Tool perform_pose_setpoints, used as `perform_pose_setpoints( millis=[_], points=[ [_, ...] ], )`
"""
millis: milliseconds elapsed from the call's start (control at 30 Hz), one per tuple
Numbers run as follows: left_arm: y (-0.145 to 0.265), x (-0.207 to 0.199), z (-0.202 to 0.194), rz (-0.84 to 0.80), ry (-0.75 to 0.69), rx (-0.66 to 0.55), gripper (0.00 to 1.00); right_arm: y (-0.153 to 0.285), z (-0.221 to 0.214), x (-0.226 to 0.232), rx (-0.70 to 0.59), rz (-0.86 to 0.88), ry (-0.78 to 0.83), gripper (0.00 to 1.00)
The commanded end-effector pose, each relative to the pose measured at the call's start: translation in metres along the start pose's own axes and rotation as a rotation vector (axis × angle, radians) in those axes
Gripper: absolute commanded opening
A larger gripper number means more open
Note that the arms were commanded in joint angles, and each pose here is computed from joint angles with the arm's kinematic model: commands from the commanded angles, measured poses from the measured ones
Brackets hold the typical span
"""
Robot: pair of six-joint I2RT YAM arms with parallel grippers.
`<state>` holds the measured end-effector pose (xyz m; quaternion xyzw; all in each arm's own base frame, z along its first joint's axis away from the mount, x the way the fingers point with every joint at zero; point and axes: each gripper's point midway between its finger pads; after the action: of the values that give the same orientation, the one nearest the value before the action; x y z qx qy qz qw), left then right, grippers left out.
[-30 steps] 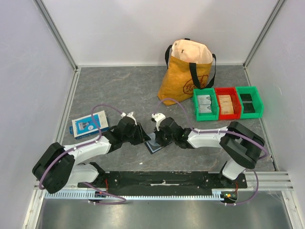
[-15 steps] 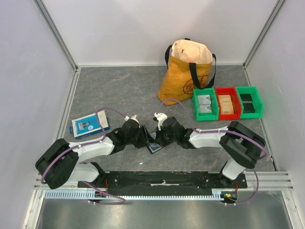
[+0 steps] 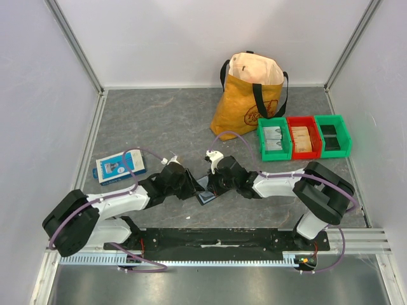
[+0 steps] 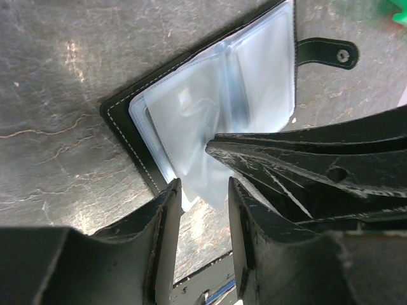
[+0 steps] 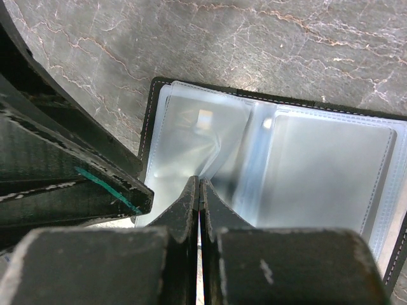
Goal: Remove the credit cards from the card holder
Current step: Remove the credit card from the card holder.
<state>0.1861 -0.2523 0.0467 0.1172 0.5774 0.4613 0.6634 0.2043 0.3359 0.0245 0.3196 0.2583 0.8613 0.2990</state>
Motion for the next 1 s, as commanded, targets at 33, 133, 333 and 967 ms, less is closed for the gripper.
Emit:
perform_pose_setpoints(
  millis=[33,133,333,967],
  points=[
    [-0.007,-0.003,-0.002,0.007,0.050,-0.004,0.40,0.004,-0.010,0.000,0.026,0.002,-0.008,0.00],
    [-0.008,-0.001,-0.007,0.014,0.055,0.007,0.38,0.005,-0.010,-0.001,0.024,0.002,-0.010,0.00],
    [-0.011,-0.005,-0.005,0.004,0.055,0.003,0.35,0.005,-0.011,-0.001,0.024,0.002,-0.013,0.00],
    [-0.002,-0.013,0.011,-0.002,0.018,-0.070,0.02,0.028,0.021,0.006,-0.106,-0.009,-0.036,0.29]
  ],
)
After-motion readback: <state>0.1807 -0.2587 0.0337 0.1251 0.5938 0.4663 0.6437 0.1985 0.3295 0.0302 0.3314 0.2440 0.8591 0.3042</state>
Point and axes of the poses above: each gripper's point midway between its finger pads, its own y axis back along the fingers, its own x axis along the line the jaws close on, z = x × y, and after that the axes turned 3 degrees about -y, right-handed
